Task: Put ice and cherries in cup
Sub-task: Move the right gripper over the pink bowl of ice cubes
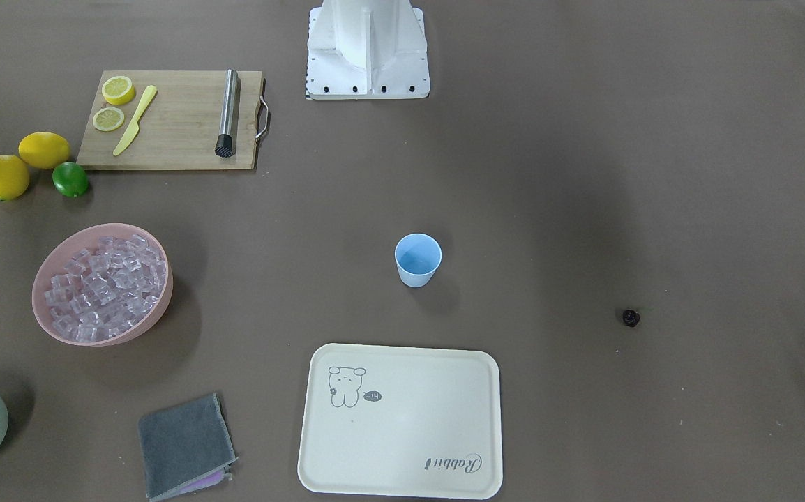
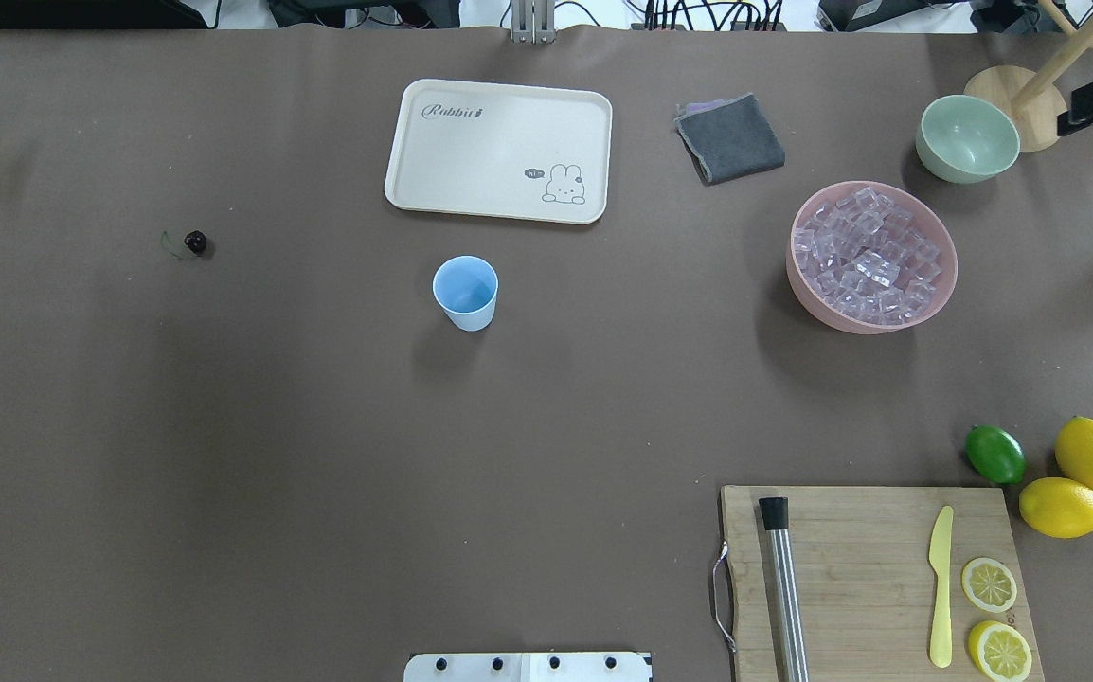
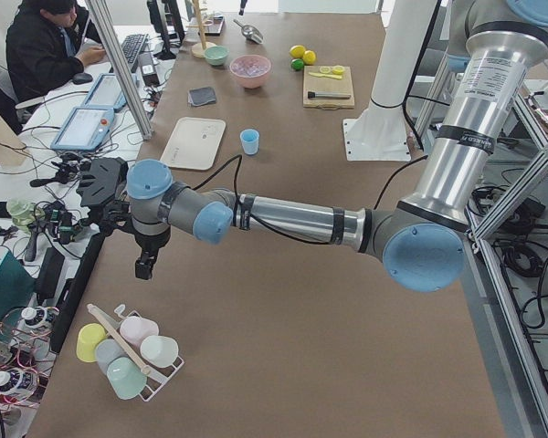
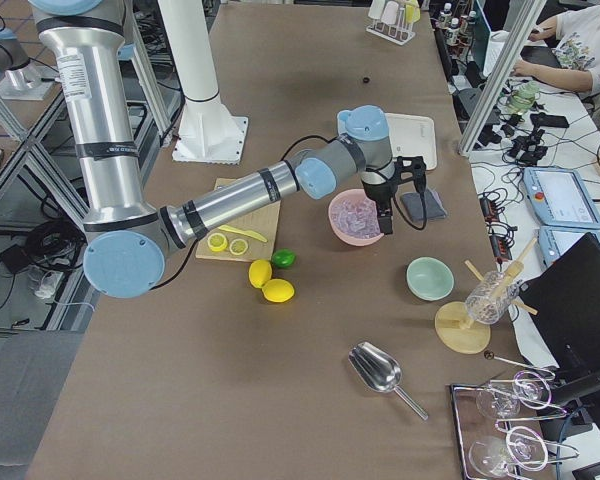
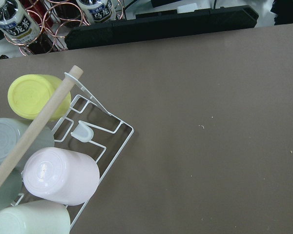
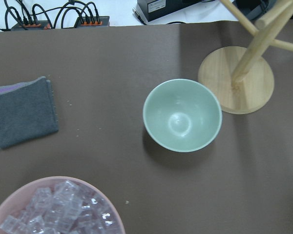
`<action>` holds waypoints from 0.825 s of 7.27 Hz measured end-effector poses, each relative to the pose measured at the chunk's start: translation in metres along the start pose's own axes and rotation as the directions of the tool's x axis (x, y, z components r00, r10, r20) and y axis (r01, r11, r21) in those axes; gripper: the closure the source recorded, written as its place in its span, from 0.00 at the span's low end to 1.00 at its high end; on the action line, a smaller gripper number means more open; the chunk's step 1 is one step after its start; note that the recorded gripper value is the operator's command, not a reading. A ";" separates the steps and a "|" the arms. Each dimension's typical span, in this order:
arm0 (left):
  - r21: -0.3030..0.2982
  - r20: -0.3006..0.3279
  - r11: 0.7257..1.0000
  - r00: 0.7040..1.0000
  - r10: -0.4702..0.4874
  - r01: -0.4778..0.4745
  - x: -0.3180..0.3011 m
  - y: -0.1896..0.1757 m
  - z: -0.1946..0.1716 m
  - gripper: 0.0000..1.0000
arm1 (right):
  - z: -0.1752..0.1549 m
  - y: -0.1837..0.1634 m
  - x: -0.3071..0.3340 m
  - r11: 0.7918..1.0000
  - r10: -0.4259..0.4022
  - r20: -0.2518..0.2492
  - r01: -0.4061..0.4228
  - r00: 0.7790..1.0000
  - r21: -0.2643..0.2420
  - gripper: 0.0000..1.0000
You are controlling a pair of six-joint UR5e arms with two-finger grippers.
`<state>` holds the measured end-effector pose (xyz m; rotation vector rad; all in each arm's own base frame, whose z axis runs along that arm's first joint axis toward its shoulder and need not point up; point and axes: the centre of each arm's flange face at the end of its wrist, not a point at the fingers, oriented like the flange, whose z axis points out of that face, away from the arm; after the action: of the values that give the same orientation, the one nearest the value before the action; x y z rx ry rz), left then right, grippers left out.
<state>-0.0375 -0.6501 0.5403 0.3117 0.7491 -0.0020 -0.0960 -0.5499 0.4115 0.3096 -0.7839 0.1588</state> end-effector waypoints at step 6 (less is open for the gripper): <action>0.017 -0.006 1.000 1.000 0.023 -0.023 0.014 -0.010 -0.008 0.02 | 0.098 0.075 -0.134 0.998 0.021 -0.065 -0.024 0.998 -0.055 0.15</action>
<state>-0.0333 -0.6558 0.5229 0.3362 0.7516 0.0139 -0.2737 -0.5146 0.3972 0.2416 -0.7273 0.1670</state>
